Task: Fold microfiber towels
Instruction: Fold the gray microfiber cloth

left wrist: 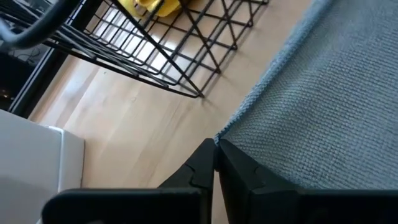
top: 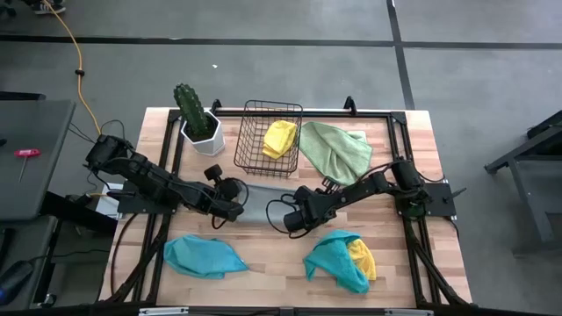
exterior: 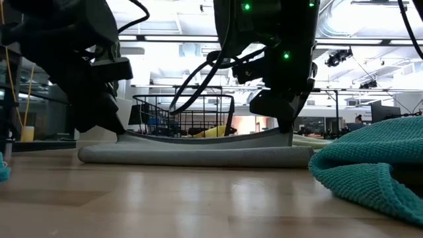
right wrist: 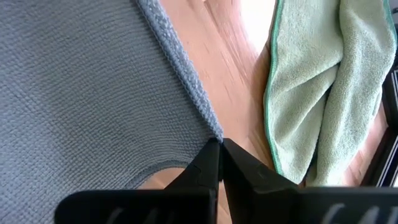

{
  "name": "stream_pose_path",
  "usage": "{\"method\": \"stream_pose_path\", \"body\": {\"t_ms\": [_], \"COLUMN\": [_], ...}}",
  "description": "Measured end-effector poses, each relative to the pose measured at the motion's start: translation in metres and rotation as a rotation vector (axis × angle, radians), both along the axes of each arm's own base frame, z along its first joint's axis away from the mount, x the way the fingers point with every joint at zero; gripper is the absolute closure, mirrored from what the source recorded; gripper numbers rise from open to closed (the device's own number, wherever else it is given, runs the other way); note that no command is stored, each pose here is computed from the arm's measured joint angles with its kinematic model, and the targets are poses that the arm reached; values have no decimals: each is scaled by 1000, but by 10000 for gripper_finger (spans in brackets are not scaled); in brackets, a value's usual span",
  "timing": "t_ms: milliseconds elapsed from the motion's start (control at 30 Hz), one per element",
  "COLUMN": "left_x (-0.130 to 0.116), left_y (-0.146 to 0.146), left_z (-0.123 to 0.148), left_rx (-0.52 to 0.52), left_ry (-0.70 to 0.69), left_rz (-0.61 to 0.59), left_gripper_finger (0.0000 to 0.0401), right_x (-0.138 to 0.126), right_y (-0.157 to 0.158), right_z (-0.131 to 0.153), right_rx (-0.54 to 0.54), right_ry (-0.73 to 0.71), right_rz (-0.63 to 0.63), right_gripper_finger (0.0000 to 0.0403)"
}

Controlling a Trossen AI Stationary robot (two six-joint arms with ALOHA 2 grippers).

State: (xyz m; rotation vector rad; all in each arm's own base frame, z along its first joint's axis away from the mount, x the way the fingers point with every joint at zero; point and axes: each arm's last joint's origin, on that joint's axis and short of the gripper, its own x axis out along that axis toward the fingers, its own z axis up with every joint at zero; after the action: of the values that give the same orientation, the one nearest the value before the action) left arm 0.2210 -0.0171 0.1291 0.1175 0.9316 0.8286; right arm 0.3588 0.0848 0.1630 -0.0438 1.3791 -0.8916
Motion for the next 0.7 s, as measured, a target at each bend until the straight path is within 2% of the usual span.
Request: {"method": "stream_pose_path", "body": {"t_ms": [167, 333, 433, 567, 700], "left_x": [0, 0, 1, 4, 1], "left_y": [7, 10, 10, 9, 9], "left_z": [0, 0, 4, 21, 41], "left_rx": [12, 38, 60, 75, 75], "left_ry": [23, 57, 78, 89, 46], "left_rz": [7, -11, -38, -78, -104], "left_gripper_finger": [366, 328, 301, 267, 239], "right_x": [1, 1, 2, -4, -12], "right_y": [-1, -2, -4, -7, -7], "right_z": [1, 2, 3, 8, 12], "right_rx": [-41, -88, -167, -296, -349], "right_ry": [-15, -7, 13, 85, 140], "right_rz": [11, 52, 114, 182, 168], "right_gripper_finger": [373, 308, 267, 230, 219]}}
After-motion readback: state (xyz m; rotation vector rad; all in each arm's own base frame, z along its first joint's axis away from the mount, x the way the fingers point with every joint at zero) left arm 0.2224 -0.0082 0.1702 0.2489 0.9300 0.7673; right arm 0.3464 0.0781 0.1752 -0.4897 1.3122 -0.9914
